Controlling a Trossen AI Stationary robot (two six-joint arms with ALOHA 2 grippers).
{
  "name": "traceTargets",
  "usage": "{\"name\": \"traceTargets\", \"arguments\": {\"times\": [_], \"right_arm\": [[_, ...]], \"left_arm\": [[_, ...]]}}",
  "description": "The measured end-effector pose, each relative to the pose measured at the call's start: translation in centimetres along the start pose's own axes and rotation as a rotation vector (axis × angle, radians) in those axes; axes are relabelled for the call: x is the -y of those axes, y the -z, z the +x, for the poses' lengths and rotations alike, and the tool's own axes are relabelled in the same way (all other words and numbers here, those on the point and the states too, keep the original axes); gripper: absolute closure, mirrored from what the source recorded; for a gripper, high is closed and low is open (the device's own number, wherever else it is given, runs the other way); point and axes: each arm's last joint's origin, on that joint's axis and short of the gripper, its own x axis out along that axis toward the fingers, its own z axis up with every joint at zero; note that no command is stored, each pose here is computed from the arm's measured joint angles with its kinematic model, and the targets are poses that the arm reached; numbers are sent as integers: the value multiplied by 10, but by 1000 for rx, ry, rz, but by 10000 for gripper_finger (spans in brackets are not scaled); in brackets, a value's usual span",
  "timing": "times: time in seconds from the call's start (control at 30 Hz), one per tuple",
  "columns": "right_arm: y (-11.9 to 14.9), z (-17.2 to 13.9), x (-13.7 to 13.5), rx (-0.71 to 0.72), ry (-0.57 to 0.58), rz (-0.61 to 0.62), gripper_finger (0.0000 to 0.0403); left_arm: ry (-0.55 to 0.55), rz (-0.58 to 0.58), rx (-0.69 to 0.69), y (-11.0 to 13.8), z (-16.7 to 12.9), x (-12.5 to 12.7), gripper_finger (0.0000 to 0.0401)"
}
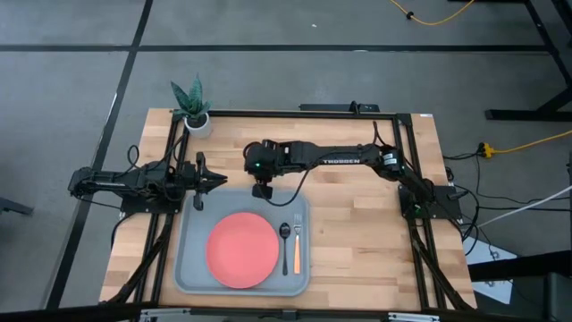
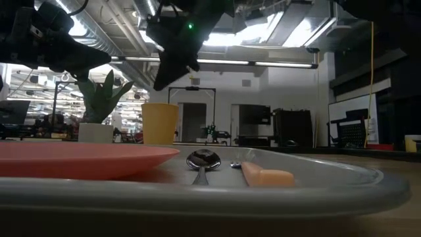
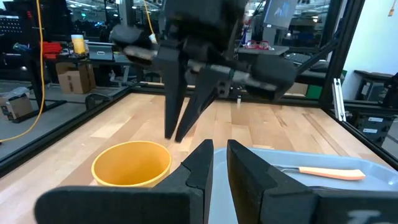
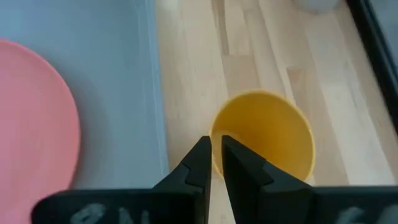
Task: Pick and place plate/cup/fork/spoon on tray
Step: Put the yellow cup to the top right of the pink plate on the grey tray
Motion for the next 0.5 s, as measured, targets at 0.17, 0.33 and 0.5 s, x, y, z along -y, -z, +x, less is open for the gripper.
{"name": "traceTargets", "arguments": {"times": [0.17,0.33,0.5], "right_arm": [[-7,-9,-8,22,3,-60,360],[-9,-11,-11,38,-2,-75,359],[-9,-11,-12,41,-6,-130,331]], "left_arm": [[0,0,0,0,0,0,360],[0,0,0,0,0,0,360],[0,0,0,0,0,0,360]]}}
